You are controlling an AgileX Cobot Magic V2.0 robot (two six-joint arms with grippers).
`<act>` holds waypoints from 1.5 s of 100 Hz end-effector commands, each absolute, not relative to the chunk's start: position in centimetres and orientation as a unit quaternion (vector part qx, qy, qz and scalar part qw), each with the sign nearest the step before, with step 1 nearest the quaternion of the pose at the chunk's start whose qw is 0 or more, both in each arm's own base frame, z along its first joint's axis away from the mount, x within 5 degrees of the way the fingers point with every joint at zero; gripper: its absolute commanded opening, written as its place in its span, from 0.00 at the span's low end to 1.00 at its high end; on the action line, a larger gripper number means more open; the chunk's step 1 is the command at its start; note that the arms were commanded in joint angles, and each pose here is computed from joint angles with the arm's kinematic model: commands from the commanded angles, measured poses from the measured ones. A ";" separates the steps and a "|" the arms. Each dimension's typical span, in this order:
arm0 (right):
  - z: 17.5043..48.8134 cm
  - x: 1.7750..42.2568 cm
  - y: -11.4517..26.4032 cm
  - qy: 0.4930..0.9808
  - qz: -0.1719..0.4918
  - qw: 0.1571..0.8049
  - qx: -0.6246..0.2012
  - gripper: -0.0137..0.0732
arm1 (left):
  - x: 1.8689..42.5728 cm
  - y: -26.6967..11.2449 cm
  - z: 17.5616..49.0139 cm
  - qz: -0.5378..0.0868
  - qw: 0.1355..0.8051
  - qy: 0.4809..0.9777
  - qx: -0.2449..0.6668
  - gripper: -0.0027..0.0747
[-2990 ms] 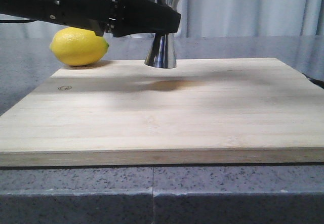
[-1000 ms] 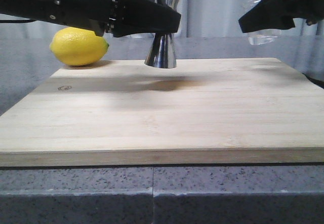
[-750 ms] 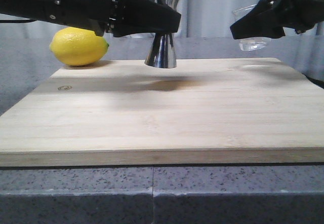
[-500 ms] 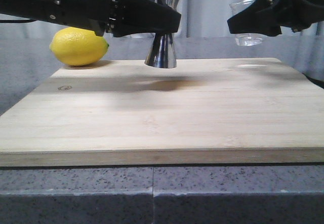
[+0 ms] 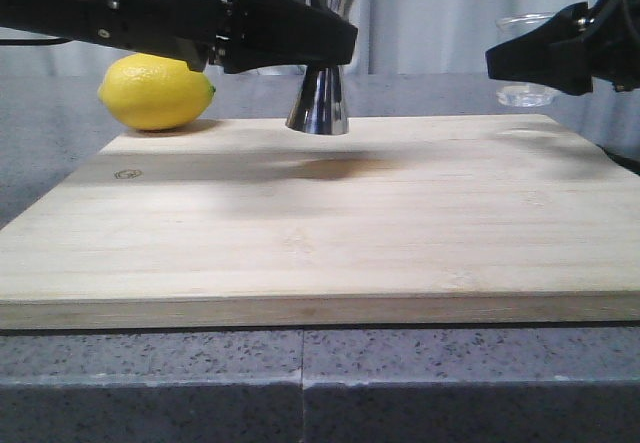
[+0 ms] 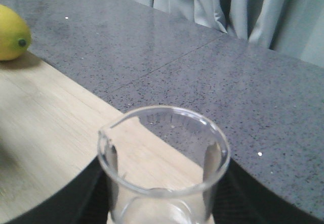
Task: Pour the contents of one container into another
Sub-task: 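Carry the beaker with the right gripper toward the board's far corner, then lower the clear beaker onto the board with the right gripper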
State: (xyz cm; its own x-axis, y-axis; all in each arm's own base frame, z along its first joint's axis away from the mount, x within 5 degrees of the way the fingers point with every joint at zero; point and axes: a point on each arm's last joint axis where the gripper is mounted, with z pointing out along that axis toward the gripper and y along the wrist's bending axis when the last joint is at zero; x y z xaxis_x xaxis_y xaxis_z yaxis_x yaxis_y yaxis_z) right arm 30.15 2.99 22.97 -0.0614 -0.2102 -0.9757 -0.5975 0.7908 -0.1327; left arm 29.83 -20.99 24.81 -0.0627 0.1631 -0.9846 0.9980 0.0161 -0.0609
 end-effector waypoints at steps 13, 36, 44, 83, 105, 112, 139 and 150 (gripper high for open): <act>23.5 30.8 3.0 0.676 0.181 0.661 -0.271 0.39 | 28.9 -21.0 28.5 -0.510 0.481 0.501 0.507 0.01; 22.7 31.3 2.9 0.677 0.175 0.662 -0.270 0.39 | 28.9 -21.0 28.5 -0.510 0.481 0.501 0.507 0.01; 22.6 31.3 2.9 0.677 0.174 0.662 -0.271 0.39 | 28.9 -21.0 28.5 -0.510 0.481 0.501 0.507 0.01; 22.4 31.5 2.8 0.675 0.164 0.666 -0.272 0.39 | 28.9 -21.0 28.5 -0.510 0.481 0.501 0.507 0.01; 21.3 31.8 2.8 0.682 0.173 0.658 -0.269 0.39 | 28.9 -21.0 28.5 -0.510 0.481 0.501 0.507 0.01; 21.2 31.9 2.9 0.680 0.179 0.658 -0.268 0.39 | 28.9 -21.0 28.5 -0.510 0.481 0.501 0.507 0.01; 20.8 32.0 2.9 0.682 0.182 0.656 -0.267 0.39 | 28.9 -21.0 28.5 -0.510 0.481 0.501 0.507 0.01; 20.8 32.0 2.9 0.682 0.182 0.656 -0.267 0.40 | 28.9 -21.0 28.5 -0.510 0.481 0.501 0.507 0.01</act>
